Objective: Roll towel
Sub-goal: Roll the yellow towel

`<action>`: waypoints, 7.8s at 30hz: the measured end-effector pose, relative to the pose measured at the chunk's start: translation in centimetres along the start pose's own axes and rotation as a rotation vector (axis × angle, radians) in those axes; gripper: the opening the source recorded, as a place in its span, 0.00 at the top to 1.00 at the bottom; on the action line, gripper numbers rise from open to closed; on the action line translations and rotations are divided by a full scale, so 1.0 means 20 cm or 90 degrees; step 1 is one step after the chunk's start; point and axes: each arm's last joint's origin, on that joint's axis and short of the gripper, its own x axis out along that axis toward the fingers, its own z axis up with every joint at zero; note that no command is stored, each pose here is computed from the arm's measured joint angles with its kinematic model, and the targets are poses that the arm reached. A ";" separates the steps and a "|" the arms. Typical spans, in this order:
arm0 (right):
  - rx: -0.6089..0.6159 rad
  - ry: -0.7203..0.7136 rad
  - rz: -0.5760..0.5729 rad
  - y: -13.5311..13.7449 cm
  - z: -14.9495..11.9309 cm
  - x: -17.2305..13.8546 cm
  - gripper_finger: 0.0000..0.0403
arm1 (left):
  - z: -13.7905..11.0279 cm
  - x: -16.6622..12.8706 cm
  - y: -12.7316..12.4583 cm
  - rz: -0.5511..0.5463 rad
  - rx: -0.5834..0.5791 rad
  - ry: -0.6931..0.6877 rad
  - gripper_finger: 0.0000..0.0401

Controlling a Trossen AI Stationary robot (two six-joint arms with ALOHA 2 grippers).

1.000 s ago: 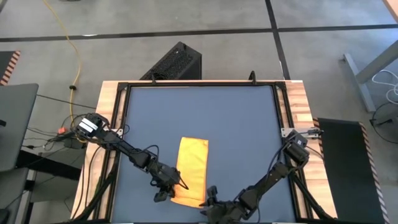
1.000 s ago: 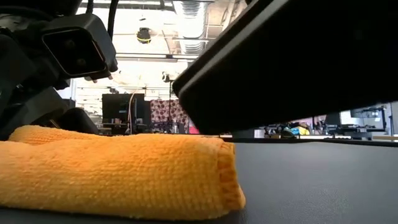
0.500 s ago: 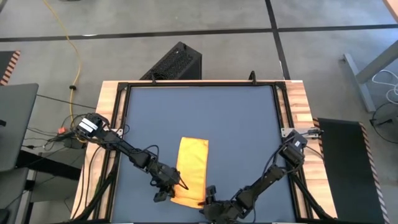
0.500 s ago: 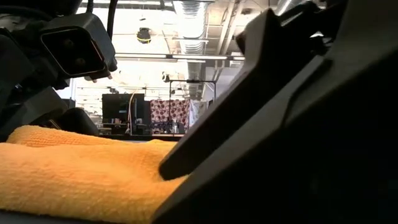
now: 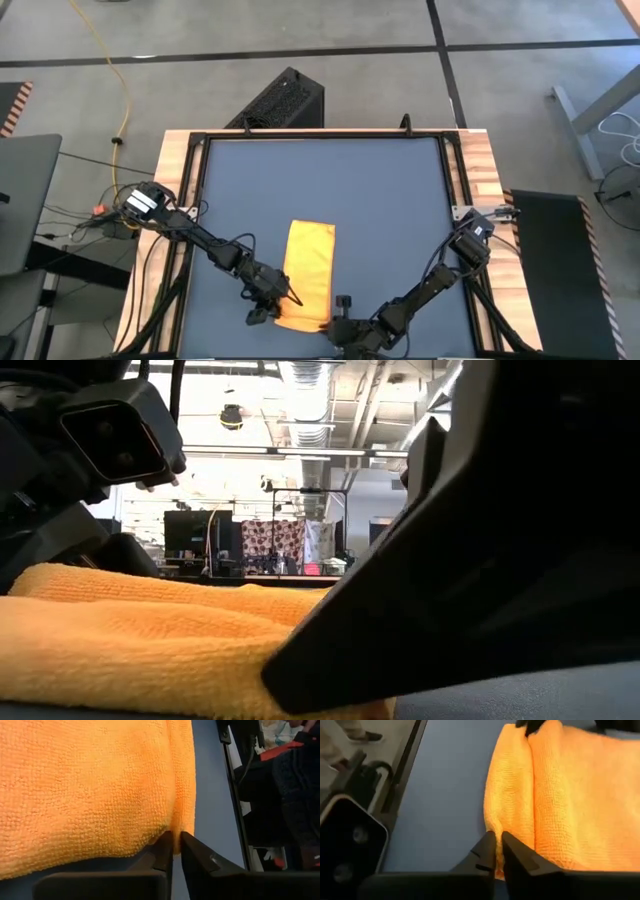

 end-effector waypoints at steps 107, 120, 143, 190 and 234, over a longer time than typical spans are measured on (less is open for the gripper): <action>0.638 -0.024 0.207 -0.14 -0.07 -0.18 0.95 | -0.20 0.22 -0.31 0.185 0.314 -0.269 0.98; 0.863 0.047 0.227 -0.09 -0.10 -0.21 0.95 | -0.08 0.20 -0.19 0.009 0.193 -0.155 1.00; 0.771 0.059 0.202 -0.14 -0.10 -0.17 0.73 | -0.01 0.16 -0.04 -0.028 0.024 -0.035 1.00; -0.347 -0.043 0.191 -0.01 0.07 -0.16 0.67 | 0.00 0.14 0.02 -0.009 -0.083 0.020 1.00; -0.007 0.027 0.159 -0.08 0.01 -0.03 0.95 | -0.06 -0.02 -0.28 0.190 0.361 -0.114 0.78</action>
